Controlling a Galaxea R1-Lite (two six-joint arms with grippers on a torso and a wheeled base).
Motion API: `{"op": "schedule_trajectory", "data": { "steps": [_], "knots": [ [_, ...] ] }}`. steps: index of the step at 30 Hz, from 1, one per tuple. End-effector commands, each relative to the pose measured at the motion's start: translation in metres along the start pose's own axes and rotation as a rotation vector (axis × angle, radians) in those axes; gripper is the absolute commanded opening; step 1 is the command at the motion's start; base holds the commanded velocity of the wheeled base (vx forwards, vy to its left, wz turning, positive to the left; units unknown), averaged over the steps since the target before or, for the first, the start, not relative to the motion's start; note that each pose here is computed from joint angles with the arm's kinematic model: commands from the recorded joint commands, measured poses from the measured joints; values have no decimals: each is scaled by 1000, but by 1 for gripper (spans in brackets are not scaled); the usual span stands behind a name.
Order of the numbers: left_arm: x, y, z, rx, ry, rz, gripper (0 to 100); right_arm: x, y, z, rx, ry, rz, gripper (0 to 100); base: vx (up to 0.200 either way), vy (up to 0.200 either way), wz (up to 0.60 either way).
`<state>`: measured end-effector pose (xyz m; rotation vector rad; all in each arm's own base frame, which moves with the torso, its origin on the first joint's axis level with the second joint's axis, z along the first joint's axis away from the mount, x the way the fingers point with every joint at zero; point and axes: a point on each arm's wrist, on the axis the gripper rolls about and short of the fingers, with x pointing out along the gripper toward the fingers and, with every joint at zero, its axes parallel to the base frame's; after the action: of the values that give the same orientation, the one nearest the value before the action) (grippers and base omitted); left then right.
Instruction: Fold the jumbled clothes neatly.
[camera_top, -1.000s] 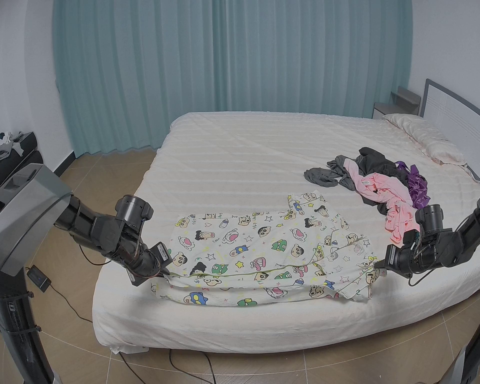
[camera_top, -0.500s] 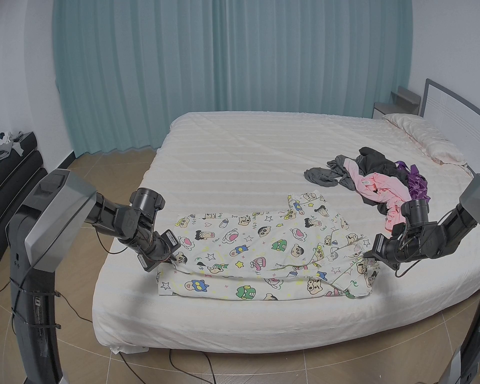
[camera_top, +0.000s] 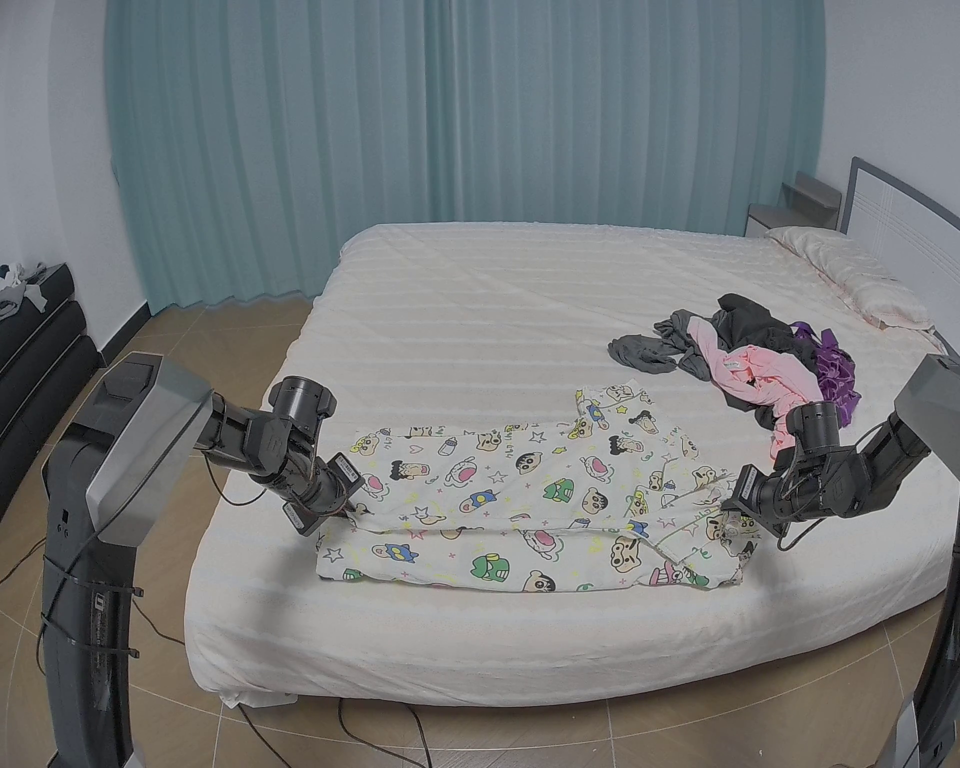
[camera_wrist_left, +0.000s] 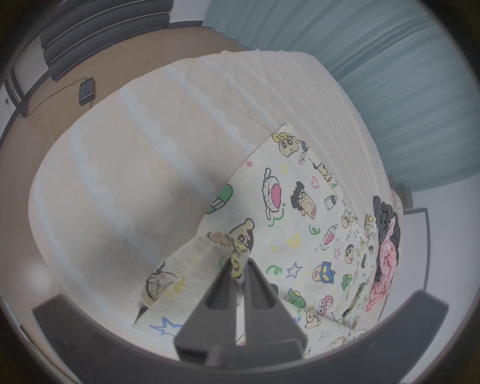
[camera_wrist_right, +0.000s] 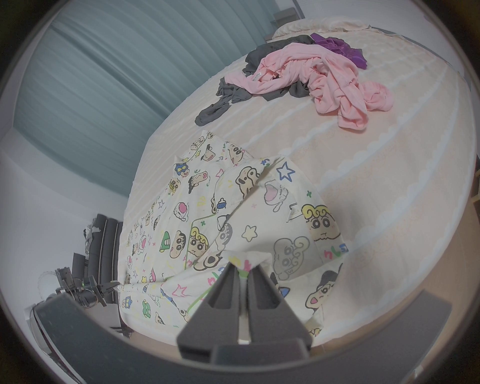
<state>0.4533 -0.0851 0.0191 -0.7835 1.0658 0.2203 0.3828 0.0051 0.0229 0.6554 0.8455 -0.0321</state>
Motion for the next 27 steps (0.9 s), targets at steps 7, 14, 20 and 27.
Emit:
{"op": "schedule_trajectory", "data": {
  "steps": [7,14,20,27],
  "knots": [
    [7,-3,7,-13,11,8,100,15,-5,2,82,5,-6,100,0,0,0],
    [1,0,15,-69,4,-2,100,9,-6,7,156,-17,-2,100,0,0,0],
    [-54,24,45,-180,62,-115,100,-34,27,11,315,-130,129,100,0,0,0],
    [-107,77,41,-274,181,-240,100,-29,44,-29,375,-73,76,100,0,0,0]
  ]
}}
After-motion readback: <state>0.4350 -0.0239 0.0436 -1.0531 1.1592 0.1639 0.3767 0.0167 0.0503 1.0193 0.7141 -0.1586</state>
